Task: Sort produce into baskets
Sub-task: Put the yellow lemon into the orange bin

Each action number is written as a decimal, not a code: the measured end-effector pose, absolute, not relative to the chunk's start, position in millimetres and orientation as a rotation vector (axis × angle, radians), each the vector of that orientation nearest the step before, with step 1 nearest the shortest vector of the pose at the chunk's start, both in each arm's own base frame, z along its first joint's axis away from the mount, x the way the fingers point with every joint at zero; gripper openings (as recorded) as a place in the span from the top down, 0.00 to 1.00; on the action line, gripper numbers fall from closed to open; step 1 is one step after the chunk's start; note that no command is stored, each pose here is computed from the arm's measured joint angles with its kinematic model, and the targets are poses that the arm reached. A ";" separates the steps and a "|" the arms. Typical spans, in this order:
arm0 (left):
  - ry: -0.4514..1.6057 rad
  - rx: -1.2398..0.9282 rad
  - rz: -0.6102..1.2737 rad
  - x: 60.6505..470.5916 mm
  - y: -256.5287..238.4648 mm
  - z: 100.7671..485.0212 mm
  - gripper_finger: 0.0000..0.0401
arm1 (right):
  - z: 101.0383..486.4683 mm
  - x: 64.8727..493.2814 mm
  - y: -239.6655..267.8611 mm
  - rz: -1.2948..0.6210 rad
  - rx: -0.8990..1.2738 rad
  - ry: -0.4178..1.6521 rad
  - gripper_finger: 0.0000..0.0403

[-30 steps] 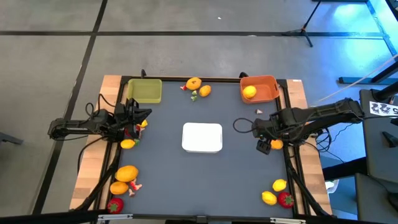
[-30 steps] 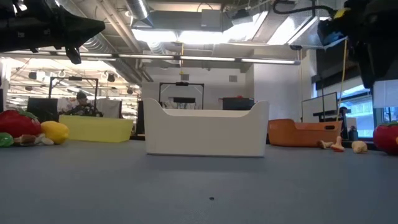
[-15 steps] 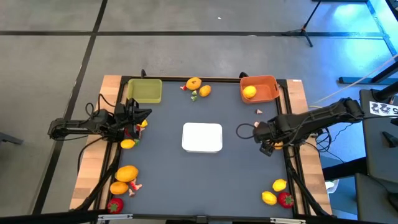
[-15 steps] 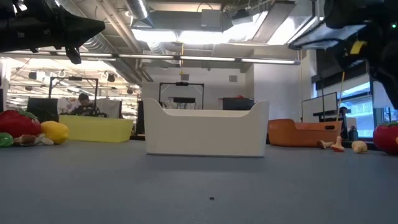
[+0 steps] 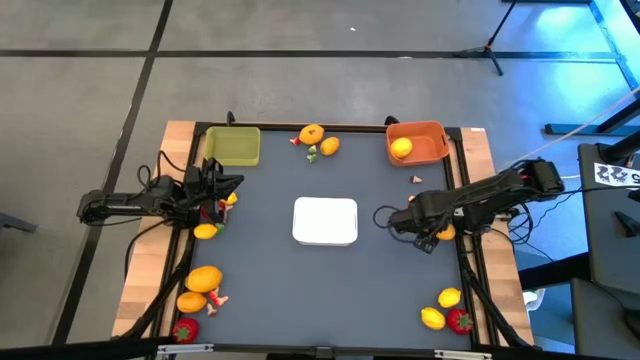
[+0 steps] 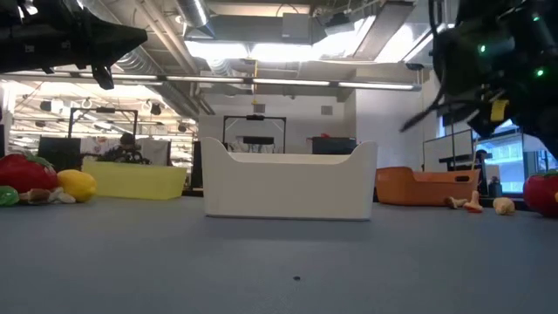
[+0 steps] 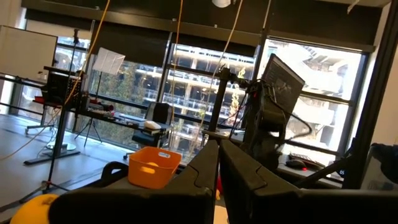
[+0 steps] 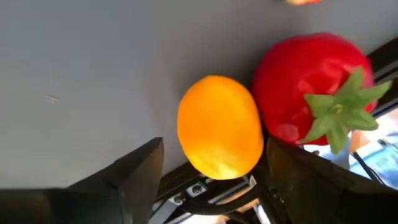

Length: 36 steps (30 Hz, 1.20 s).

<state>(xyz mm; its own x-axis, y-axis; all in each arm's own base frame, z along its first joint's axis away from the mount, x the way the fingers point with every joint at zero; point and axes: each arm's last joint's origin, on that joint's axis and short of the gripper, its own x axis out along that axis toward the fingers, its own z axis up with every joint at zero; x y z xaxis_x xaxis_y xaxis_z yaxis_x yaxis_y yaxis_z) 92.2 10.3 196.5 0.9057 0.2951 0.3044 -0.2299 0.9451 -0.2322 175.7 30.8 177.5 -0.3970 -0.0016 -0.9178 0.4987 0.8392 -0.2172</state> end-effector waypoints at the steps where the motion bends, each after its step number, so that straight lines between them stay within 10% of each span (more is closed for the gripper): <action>1: -0.343 -0.193 0.273 92.2 10.3 196.5 0.97 | 174.7 176.8 31.1 -0.570 0.368 1.936 0.31; 36: -0.343 -0.194 0.273 92.2 10.3 196.5 0.97 | 135.4 192.0 34.0 -0.467 0.207 2.189 0.50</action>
